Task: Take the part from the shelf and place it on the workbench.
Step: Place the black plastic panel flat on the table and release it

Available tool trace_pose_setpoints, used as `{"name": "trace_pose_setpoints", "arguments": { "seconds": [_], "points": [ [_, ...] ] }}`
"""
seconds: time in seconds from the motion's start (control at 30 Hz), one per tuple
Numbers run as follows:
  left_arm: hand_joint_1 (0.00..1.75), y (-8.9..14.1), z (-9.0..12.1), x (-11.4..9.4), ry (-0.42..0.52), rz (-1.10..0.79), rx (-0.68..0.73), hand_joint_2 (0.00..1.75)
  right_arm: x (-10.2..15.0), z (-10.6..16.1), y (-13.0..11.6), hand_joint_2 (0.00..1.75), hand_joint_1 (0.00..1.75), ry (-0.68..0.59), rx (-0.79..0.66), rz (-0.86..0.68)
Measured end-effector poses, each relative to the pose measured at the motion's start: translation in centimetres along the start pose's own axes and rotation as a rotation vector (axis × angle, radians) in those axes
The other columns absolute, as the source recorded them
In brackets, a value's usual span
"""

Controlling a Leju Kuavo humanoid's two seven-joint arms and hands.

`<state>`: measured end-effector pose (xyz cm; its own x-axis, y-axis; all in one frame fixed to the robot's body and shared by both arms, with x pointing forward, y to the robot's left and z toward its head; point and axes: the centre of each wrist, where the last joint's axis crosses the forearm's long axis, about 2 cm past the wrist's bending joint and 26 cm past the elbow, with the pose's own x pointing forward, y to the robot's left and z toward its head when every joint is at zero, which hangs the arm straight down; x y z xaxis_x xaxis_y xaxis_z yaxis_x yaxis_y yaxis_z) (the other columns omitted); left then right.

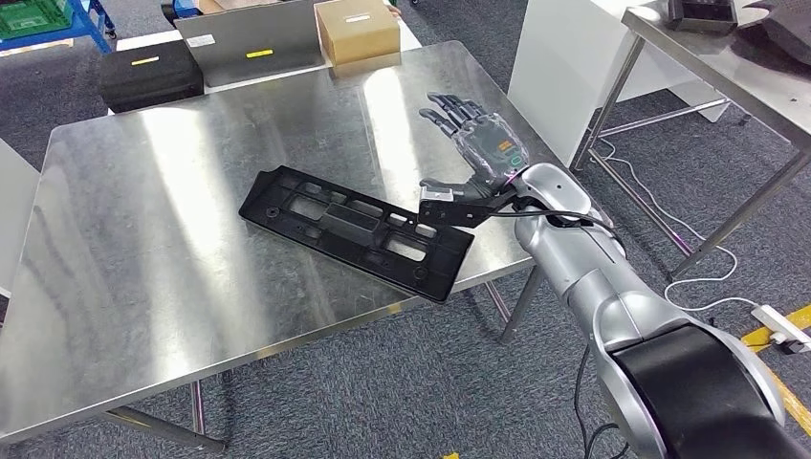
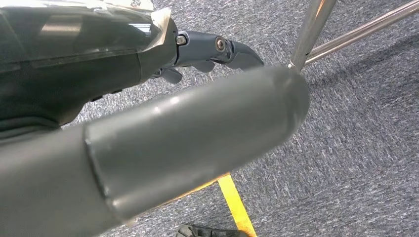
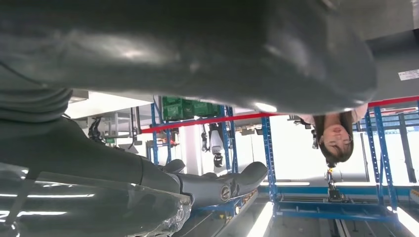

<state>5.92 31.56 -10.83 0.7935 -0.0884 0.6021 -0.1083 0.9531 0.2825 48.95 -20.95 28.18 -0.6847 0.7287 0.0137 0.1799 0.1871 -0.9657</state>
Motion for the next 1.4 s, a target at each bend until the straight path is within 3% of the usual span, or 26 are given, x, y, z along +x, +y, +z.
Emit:
{"name": "trace_pose_setpoints", "arguments": {
  "seconds": [0.13,0.27,0.5,0.63,0.73,0.83,1.0,1.1,1.17,1.27,1.4],
  "points": [
    [0.0,0.0,0.0,-0.1,0.003,0.003,0.003,0.0,-1.0,0.5,-0.4,0.0,0.0,0.141,-0.024,0.061],
    [0.0,0.1,0.2,-0.3,0.011,0.01,0.006,0.0,-3.7,1.7,-2.3,0.0,0.0,0.322,-0.065,0.136],
    [0.0,0.1,0.3,-0.6,0.017,0.017,0.009,0.0,-6.1,3.3,-3.5,0.0,0.0,0.41,-0.079,0.188],
    [0.0,0.1,0.4,-0.7,0.03,0.038,0.002,0.0,-9.0,6.0,-4.4,0.0,0.0,0.619,-0.109,0.283],
    [0.0,0.1,0.7,-1.2,0.065,0.066,0.003,0.0,-13.5,11.1,-6.1,0.0,0.0,0.8,-0.143,0.404],
    [0.0,0.1,0.8,-1.5,0.102,0.101,0.017,0.0,-17.7,18.0,-8.0,0.0,0.0,0.966,-0.185,0.489],
    [0.0,0.1,0.9,-1.6,0.123,0.149,0.009,0.0,-21.2,32.9,-7.6,0.0,0.0,1.295,-0.222,0.519],
    [0.0,0.3,0.9,-1.8,0.121,0.172,-0.002,0.0,-20.2,42.4,-5.7,0.0,0.0,1.432,-0.169,0.535],
    [0.0,0.5,0.9,-1.8,0.124,0.183,-0.004,0.0,-18.7,47.2,-4.5,0.0,0.0,1.477,-0.137,0.545],
    [0.0,0.8,0.7,-1.6,0.134,0.203,-0.001,0.0,-15.8,52.4,-2.5,0.0,0.0,1.502,-0.109,0.55],
    [0.0,1.1,0.6,-1.7,0.154,0.23,0.011,0.0,-11.5,57.3,-0.4,0.0,0.0,1.591,-0.14,0.536]
  ]
}}
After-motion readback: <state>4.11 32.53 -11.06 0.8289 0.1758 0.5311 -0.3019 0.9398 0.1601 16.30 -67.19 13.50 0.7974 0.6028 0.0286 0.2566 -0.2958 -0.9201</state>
